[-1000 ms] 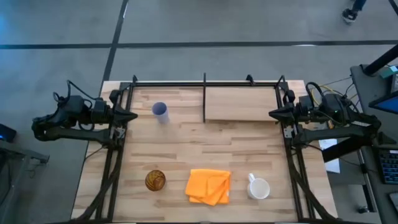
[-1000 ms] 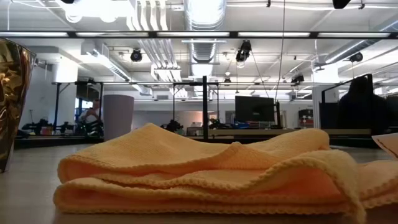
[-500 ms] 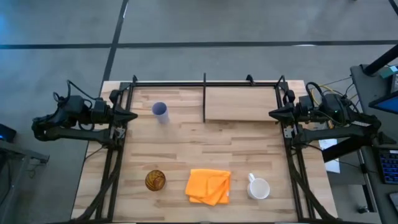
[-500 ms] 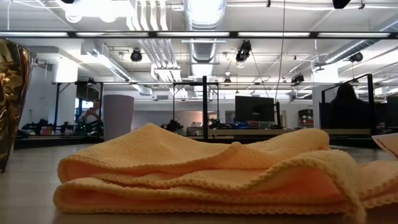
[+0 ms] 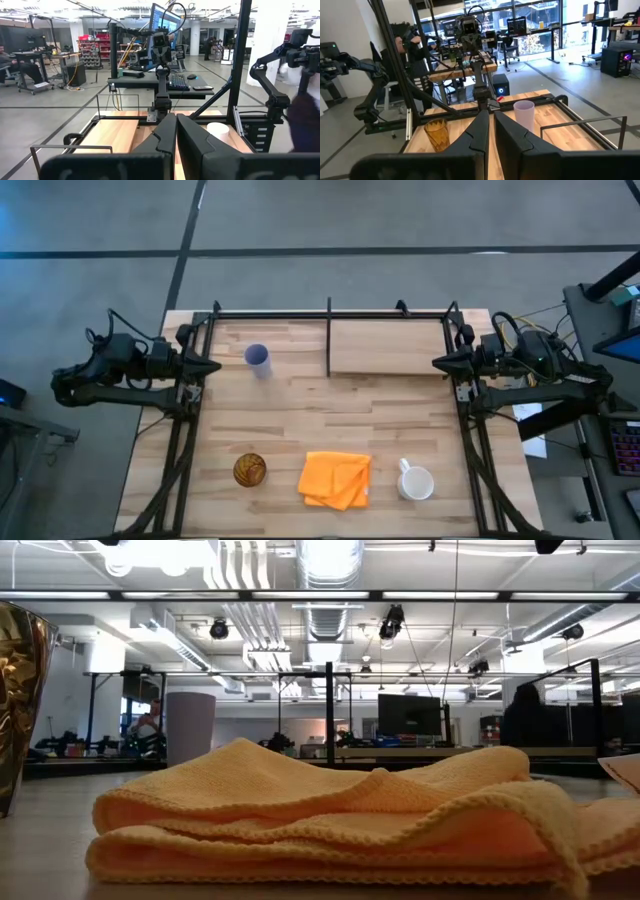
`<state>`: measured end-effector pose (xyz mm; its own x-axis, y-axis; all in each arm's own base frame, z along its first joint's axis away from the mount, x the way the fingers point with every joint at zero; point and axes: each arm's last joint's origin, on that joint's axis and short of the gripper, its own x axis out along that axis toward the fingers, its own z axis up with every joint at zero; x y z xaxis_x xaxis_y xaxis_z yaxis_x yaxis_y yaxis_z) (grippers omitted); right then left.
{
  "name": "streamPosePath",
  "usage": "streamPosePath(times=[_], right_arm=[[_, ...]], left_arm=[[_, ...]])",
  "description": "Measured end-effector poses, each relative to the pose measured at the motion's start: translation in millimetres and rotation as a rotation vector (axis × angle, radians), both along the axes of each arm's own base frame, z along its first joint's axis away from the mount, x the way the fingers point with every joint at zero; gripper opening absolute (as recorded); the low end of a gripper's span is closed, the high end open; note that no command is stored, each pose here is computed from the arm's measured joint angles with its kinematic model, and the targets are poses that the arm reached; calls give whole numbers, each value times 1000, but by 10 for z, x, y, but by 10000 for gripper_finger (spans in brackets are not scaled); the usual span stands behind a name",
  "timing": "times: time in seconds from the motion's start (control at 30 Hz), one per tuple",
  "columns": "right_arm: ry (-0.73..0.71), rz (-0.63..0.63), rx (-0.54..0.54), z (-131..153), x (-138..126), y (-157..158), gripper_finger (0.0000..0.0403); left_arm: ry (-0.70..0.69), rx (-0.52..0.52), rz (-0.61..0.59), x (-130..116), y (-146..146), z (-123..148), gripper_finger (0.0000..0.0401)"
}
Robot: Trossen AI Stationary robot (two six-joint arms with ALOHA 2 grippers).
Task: Stack small to large cups/mugs on shelf
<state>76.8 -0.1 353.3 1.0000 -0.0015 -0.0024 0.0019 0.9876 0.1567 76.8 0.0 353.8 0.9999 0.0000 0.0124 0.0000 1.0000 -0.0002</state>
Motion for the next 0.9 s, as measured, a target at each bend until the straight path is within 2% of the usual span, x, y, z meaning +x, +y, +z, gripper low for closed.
streamPosePath(times=[0.07,0.23,0.3,0.57,0.63,0.77,0.9], right_arm=[[0,0,-5,0,0,0,22],[-5,0,-150,4,-1,0,22],[-5,0,-166,5,-1,0,22],[-7,0,-30,7,-1,0,22],[-14,0,3,13,-1,0,22],[-27,1,103,26,0,0,22],[-52,5,187,50,-2,0,22]], left_arm=[[0,0,0,1,0,0,0],[0,0,0,1,0,0,0],[0,0,0,1,0,0,0],[0,4,0,0,0,0,0],[0,75,7,0,2,1,0],[1,331,21,-6,5,1,0],[1,456,26,-7,5,2,0]])
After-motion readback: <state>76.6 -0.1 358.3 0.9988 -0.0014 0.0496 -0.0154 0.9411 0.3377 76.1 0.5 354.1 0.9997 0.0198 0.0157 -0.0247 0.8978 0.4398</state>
